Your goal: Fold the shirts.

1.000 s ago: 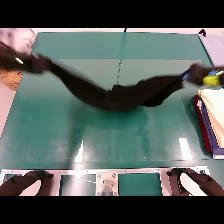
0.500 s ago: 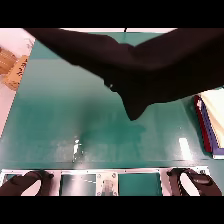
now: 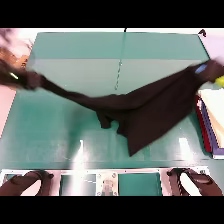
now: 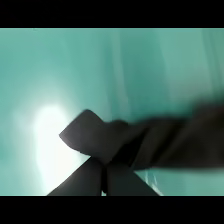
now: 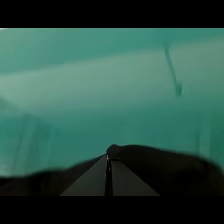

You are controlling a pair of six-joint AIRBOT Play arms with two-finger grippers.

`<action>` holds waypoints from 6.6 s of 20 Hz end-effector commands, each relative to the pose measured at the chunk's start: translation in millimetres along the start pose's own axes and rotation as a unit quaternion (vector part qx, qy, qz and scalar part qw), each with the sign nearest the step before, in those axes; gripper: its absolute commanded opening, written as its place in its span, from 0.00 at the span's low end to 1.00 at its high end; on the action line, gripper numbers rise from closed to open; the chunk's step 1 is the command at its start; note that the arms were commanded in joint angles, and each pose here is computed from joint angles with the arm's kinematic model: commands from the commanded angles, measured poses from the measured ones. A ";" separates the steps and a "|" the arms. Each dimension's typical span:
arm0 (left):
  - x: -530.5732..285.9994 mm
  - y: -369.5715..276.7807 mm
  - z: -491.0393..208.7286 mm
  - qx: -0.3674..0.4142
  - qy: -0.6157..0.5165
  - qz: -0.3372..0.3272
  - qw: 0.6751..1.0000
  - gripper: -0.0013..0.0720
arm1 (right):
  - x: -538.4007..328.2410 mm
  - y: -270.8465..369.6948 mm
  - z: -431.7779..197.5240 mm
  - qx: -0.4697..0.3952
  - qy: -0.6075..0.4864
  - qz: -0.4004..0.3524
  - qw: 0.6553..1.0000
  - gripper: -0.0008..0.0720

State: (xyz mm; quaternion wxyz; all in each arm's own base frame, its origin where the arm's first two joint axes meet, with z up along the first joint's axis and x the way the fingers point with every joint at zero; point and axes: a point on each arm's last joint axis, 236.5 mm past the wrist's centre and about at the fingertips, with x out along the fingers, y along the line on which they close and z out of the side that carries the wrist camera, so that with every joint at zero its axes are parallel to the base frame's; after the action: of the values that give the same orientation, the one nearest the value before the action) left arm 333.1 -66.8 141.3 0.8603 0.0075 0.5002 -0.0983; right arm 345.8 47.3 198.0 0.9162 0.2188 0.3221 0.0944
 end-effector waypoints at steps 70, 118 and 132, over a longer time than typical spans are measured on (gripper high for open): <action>-82.5 -26.2 131.4 0.008 -0.223 -0.043 0.974 0.05 | -87.3 30.8 103.1 0.026 -0.177 0.095 0.979 0.03; 209.3 -15.4 -129.0 -0.169 0.238 -0.291 0.911 0.05 | -10.8 -278.1 -172.2 0.369 0.196 -0.117 0.901 0.57; 212.0 -8.5 -112.2 -0.163 0.215 -0.281 0.921 0.05 | 37.0 -255.3 -244.4 0.414 0.288 -0.036 0.863 0.61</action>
State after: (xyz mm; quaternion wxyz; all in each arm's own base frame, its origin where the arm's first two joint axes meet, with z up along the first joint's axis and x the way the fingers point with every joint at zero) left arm 335.5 -97.2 -97.1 0.6561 -0.2522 0.6661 -0.2496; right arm 230.1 -95.9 -99.2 0.6214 0.5361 0.5698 -0.0423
